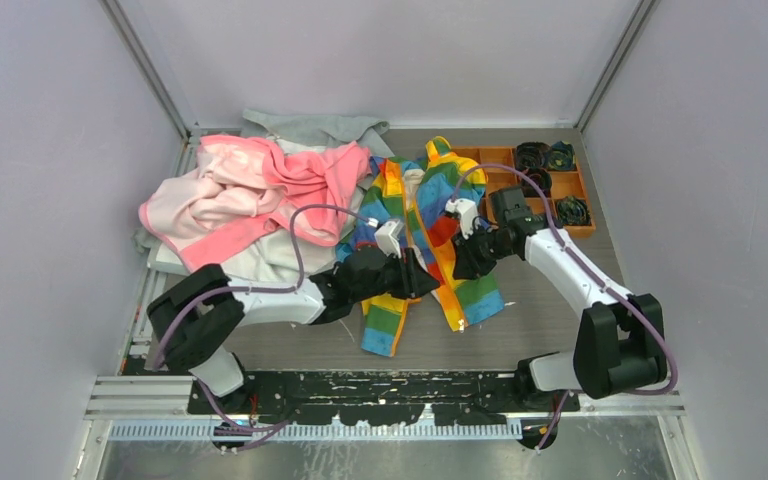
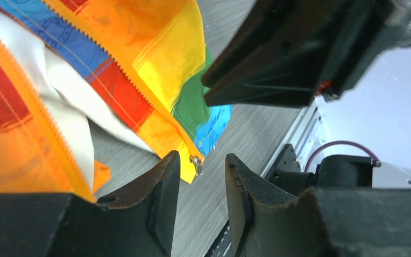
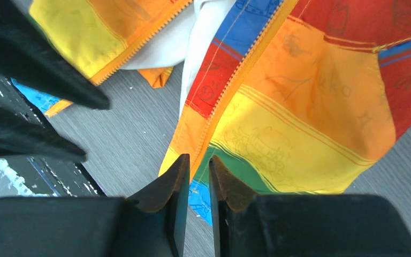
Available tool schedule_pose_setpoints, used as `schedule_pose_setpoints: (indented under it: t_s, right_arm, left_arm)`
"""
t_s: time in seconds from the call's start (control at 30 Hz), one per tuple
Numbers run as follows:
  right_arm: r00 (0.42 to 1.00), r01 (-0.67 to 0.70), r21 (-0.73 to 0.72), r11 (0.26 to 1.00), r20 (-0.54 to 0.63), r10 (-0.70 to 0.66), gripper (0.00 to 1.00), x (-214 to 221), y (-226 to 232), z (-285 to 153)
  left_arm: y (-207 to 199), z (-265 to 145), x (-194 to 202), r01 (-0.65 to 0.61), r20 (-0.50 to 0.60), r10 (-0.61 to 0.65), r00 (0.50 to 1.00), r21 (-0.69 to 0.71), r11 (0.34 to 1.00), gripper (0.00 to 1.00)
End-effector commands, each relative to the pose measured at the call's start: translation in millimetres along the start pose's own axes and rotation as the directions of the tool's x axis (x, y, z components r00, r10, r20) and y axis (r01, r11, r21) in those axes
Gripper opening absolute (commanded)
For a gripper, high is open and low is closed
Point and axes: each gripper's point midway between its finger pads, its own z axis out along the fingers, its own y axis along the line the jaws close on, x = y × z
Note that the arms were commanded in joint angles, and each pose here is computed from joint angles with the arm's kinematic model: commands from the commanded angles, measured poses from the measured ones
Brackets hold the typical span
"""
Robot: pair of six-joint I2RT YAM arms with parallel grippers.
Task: Zip up the jacket
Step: Adjust the zipper on the jacket.
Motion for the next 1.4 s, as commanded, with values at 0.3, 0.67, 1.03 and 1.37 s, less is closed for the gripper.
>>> schedule_pose_setpoints:
  t_s: [0.3, 0.67, 1.03, 1.37]
  right_arm:
    - [0.981, 0.127, 0.167, 0.978, -0.165, -0.100, 0.37, 10.0, -17.2, 35.4]
    - [0.951, 0.197, 0.189, 0.962, -0.276, -0.141, 0.39, 23.1, -16.9, 52.1]
    - [0.928, 0.241, 0.183, 0.953, -0.331, -0.171, 0.40, 28.2, -8.1, 63.8]
    - [0.936, 0.267, 0.222, 0.938, -0.291, -0.198, 0.09, 13.2, -4.3, 52.3]
  left_arm:
    - [9.4, -104.5, -88.0, -0.097, 0.311, 0.206, 0.928, -0.331, 0.939, 0.76]
    - [0.8, -125.3, -81.4, -0.012, 0.392, 0.076, 0.917, -0.163, 0.987, 0.95]
    - [-6.6, -106.9, -59.6, 0.034, 0.297, -0.003, 0.955, -0.097, 0.995, 0.81]
    - [-4.2, -95.5, -44.3, 0.058, 0.244, -0.038, 0.969, -0.076, 0.995, 0.75]
